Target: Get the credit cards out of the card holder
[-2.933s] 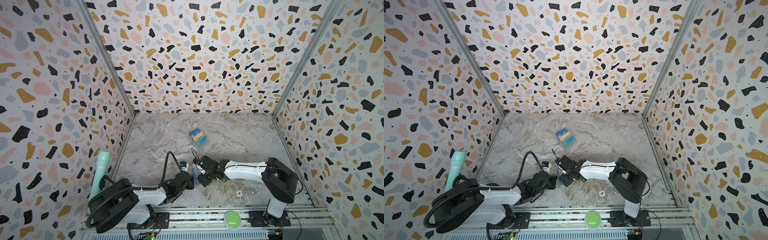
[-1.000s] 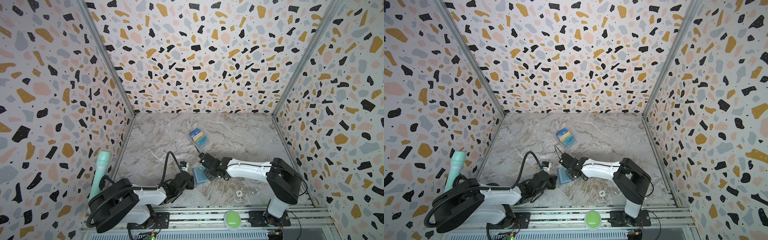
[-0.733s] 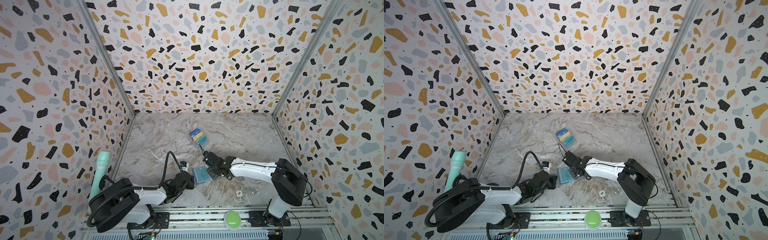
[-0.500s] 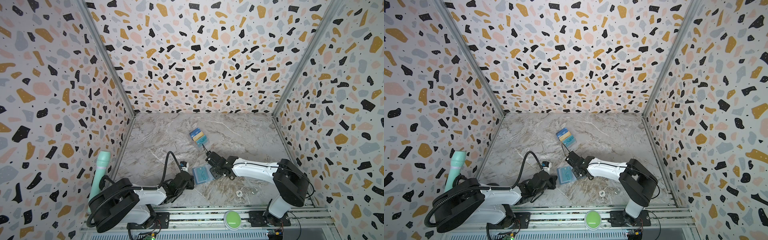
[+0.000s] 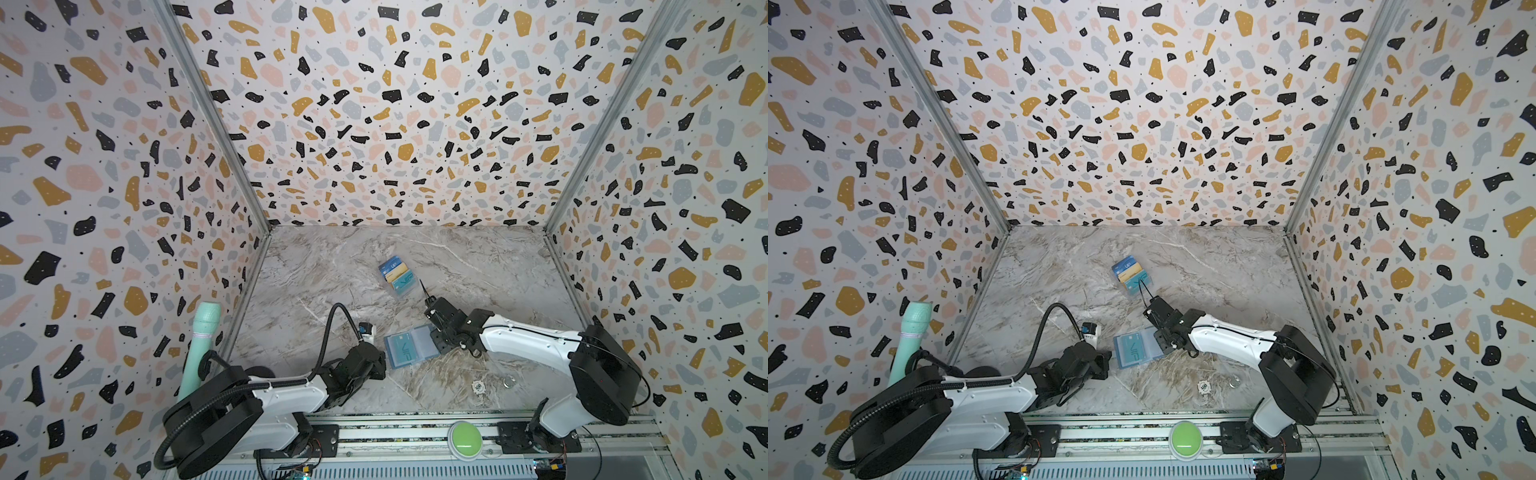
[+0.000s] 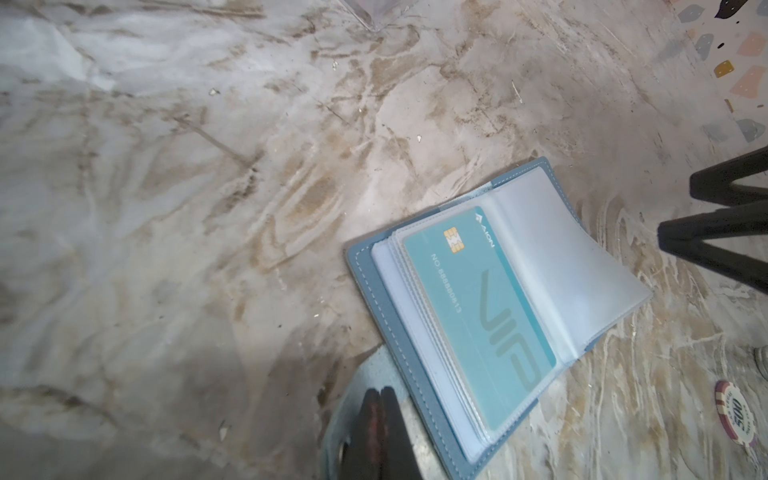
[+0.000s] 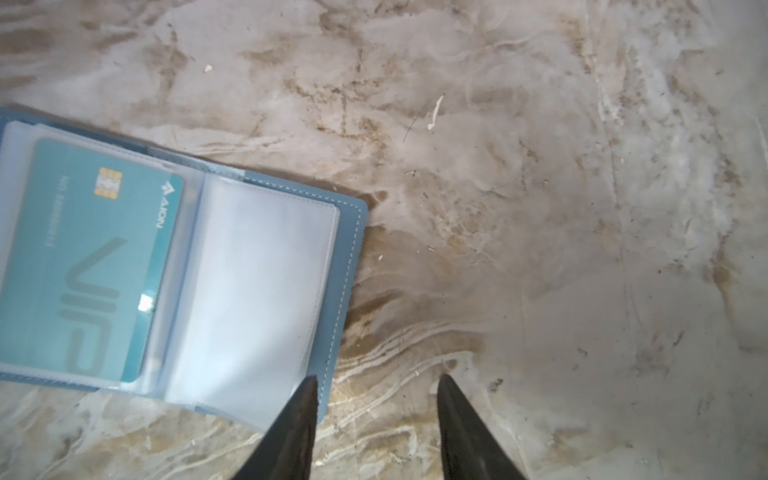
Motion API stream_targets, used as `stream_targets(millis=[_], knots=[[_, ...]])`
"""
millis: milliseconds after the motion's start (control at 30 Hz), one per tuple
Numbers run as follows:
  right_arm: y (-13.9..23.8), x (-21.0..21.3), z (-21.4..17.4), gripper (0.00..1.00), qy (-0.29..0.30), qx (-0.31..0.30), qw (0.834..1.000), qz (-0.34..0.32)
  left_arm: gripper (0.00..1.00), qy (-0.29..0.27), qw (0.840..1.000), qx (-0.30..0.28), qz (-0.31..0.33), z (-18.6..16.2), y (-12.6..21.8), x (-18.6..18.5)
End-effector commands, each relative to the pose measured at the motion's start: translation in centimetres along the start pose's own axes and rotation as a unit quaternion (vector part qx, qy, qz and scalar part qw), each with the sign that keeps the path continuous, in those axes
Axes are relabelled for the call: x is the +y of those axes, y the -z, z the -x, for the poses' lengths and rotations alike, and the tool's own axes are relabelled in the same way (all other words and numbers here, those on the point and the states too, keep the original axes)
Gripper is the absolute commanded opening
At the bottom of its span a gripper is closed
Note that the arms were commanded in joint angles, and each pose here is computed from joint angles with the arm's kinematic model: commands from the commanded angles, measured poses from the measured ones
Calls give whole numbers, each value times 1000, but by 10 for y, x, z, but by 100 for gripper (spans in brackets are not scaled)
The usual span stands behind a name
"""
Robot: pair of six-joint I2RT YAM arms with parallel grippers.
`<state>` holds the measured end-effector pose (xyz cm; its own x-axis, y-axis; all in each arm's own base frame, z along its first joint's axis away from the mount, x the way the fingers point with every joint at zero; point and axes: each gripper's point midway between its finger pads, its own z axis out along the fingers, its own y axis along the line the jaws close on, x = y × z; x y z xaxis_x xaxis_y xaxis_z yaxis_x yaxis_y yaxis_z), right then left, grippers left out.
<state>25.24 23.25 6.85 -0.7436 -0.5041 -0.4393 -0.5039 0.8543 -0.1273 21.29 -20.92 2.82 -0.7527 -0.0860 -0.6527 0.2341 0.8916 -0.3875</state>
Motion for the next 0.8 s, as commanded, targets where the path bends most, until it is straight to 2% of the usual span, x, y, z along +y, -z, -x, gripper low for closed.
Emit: stream_targets(millis=[0, 133, 333, 500, 767], knots=[[11, 4, 1, 48, -7, -9, 999, 36, 0, -17, 1000, -17, -8, 13, 2, -9], [23, 44, 17, 49, -12, -51, 980, 191, 0, -35, 999, -18, -24, 19, 2, -20], [30, 76, 28, 55, -19, -57, 953, 298, 0, -50, 997, -35, -55, 32, 6, -37], [32, 93, 35, 59, -35, -44, 932, 359, 0, -87, 993, -33, -69, 36, 6, -47], [19, 94, 34, 59, -77, -14, 915, 396, 0, -146, 985, -28, -87, 31, 5, -53]])
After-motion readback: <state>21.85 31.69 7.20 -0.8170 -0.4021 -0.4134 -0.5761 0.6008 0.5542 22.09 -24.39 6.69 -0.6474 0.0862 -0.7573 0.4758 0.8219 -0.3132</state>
